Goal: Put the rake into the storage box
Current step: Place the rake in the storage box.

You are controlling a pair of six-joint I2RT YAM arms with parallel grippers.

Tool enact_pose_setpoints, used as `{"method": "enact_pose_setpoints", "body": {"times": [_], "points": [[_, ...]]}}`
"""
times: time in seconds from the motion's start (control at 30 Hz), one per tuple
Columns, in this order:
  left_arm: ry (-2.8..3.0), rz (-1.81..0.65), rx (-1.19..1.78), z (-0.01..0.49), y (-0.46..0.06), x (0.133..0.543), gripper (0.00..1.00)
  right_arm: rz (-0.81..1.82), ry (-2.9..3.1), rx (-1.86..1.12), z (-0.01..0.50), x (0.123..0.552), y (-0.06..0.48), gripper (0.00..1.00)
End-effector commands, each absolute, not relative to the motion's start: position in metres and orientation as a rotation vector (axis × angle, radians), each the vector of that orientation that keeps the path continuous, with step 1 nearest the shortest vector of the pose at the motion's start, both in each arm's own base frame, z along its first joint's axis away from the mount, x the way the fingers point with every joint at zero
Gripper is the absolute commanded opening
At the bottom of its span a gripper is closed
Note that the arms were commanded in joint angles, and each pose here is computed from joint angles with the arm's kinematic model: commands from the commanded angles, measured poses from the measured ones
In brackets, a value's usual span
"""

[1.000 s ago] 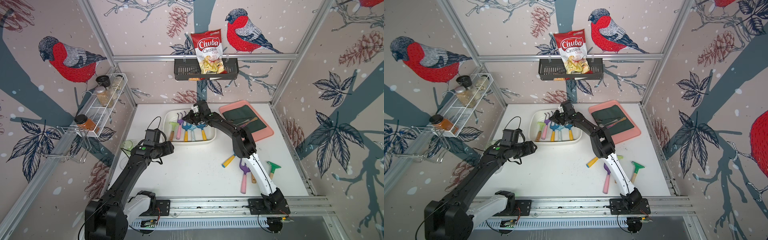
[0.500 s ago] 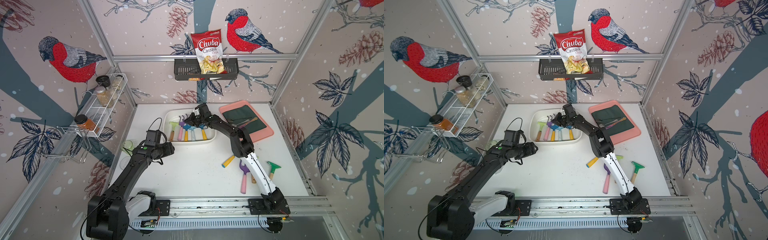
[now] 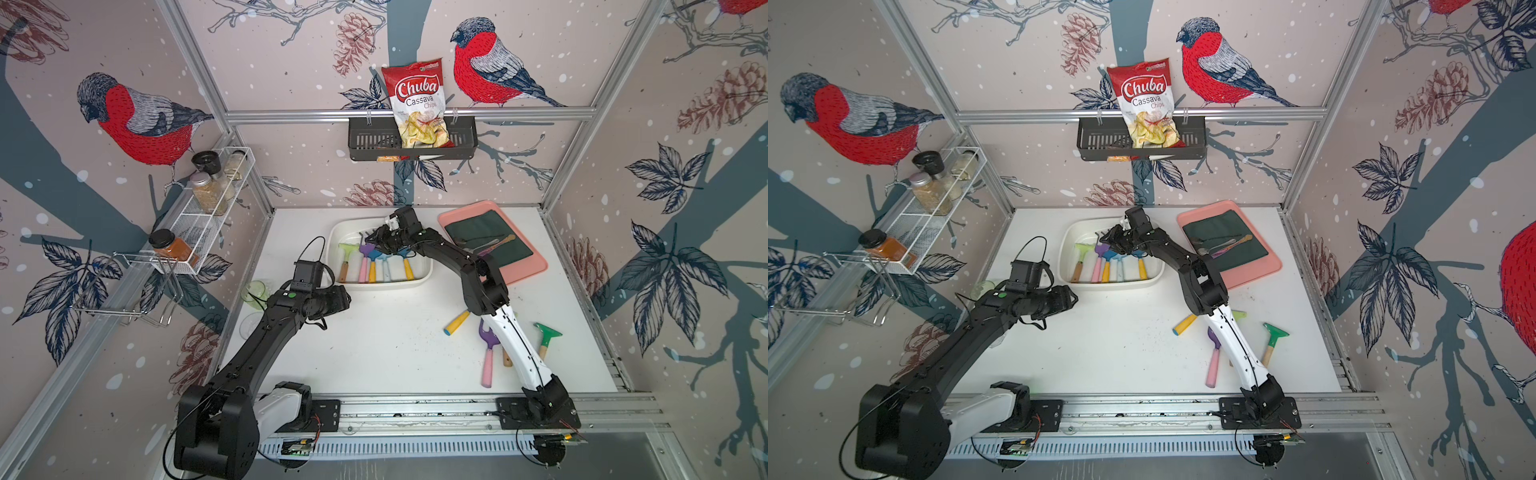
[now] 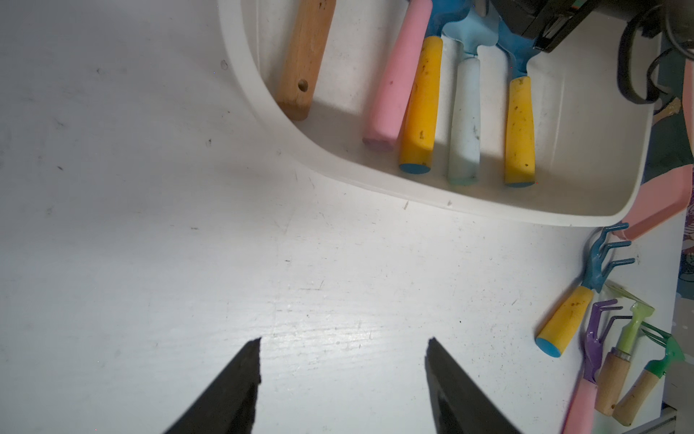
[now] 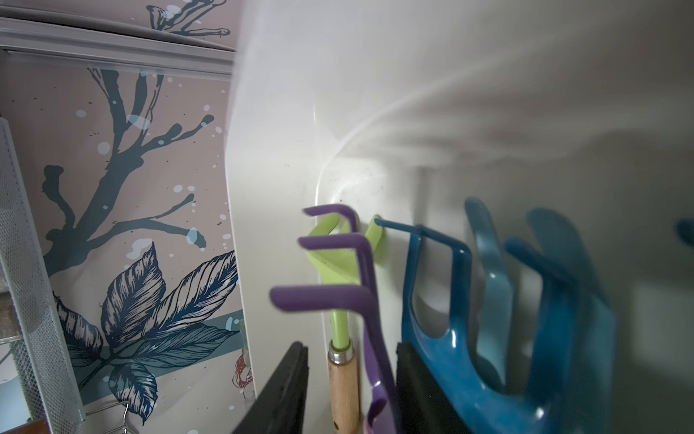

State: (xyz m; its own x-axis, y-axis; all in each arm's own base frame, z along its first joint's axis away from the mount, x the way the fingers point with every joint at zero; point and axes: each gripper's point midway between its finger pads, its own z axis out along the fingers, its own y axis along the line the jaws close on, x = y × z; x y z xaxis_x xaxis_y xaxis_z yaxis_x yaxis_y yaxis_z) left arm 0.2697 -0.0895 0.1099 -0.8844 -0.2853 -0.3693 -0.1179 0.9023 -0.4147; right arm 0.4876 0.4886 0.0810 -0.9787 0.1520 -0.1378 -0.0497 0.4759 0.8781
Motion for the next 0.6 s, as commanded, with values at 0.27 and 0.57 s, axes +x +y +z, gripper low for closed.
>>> {"method": "enact_pose_setpoints", "body": {"times": [0.27, 0.57], "points": [[2.592, -0.569, -0.265, 0.122, -0.092, 0.27, 0.7, 1.433, 2.463, 0.06, 0.124, 0.492, 0.47, 0.68], [2.57, -0.674, -0.222, 0.13, -0.106, 0.27, 0.7, 1.096, 2.469, 0.043, 0.179, 0.484, 0.4, 0.86]]}}
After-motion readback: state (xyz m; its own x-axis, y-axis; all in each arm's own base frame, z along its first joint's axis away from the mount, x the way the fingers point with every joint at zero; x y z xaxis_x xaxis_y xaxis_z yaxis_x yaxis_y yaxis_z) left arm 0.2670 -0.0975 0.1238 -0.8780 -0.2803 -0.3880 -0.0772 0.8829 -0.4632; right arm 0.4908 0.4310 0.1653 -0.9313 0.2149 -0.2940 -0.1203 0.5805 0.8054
